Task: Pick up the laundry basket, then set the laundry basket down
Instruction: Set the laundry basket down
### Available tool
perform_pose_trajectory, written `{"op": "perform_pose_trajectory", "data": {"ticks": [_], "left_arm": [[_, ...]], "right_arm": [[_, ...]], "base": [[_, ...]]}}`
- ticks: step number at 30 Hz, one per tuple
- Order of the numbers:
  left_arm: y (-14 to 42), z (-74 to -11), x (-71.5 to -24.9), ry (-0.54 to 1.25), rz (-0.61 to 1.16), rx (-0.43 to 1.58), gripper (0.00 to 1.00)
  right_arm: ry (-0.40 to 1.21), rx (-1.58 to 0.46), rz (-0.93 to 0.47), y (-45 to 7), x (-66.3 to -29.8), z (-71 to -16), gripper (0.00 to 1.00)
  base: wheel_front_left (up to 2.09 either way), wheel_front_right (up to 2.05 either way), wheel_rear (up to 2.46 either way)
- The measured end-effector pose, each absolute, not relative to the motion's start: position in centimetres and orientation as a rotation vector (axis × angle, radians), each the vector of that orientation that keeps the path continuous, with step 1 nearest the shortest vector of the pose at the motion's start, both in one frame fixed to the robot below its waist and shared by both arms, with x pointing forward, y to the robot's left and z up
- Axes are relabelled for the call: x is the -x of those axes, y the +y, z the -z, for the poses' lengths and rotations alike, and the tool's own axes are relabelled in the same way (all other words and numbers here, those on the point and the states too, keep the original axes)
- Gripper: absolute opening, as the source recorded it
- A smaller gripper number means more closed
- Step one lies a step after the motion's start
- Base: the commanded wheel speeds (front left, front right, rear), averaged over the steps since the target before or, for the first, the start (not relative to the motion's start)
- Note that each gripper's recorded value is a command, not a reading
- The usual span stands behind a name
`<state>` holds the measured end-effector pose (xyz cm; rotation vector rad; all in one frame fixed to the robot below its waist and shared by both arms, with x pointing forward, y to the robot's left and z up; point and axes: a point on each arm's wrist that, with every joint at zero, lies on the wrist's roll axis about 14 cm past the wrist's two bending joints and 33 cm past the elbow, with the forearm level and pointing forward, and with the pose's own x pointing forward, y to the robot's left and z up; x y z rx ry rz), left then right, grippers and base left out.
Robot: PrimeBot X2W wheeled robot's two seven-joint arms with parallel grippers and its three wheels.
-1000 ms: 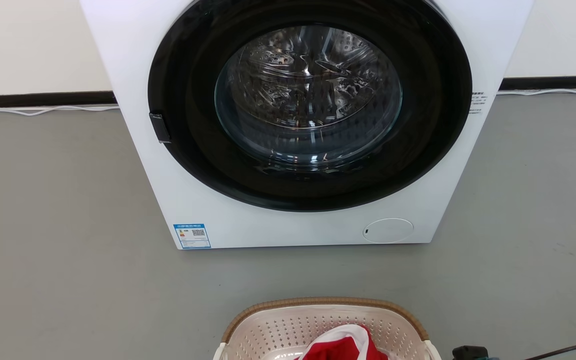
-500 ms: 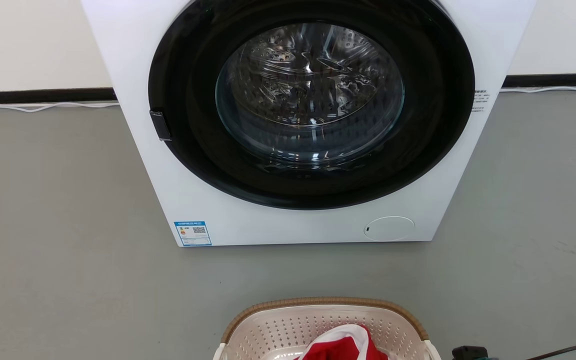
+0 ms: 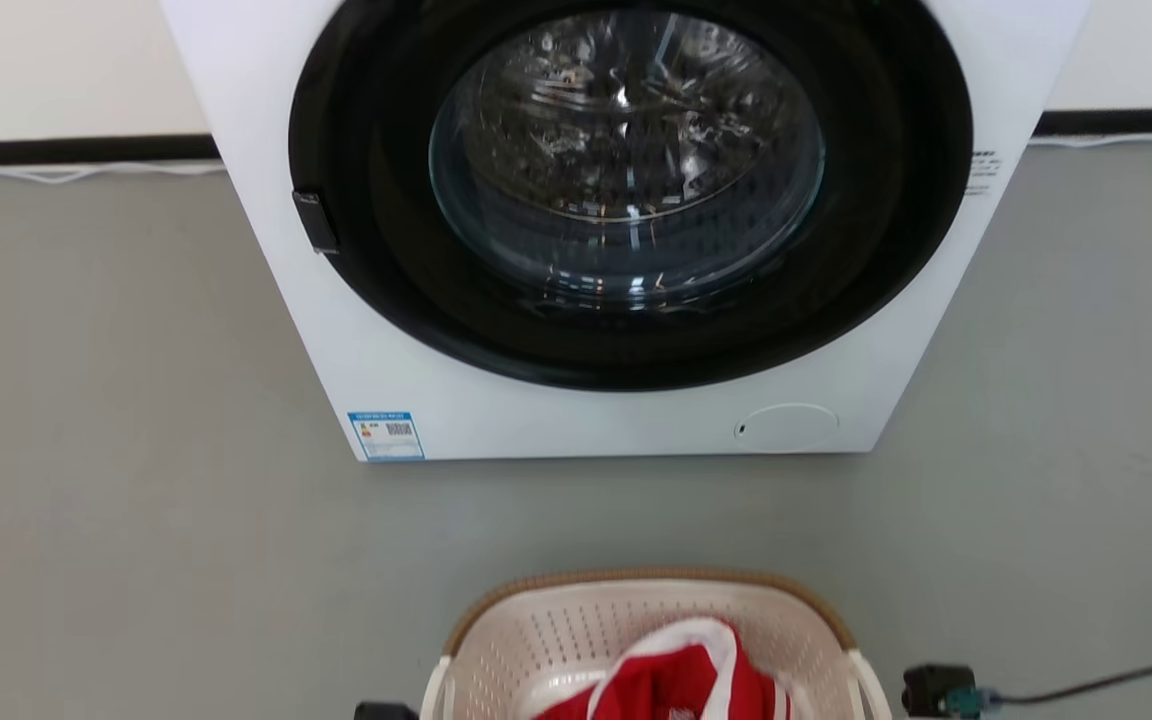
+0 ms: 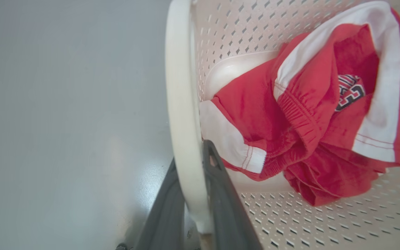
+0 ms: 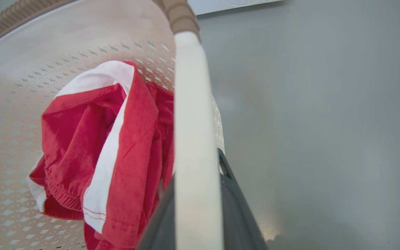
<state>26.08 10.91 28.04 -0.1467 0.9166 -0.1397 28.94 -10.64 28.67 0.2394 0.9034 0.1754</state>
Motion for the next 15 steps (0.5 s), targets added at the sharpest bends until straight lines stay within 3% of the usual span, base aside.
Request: {"op": "perform_pose_trajectory", "data": {"ticks": [15], "left_arm": [[11.6, -28.0, -34.3, 0.879, 0.145, 0.12, 0.0]], "right_arm": [[0.86, -0.213, -0.208, -9.8, -37.9, -28.3, 0.0]], "base": [[0.0, 0.0, 0.0]]}}
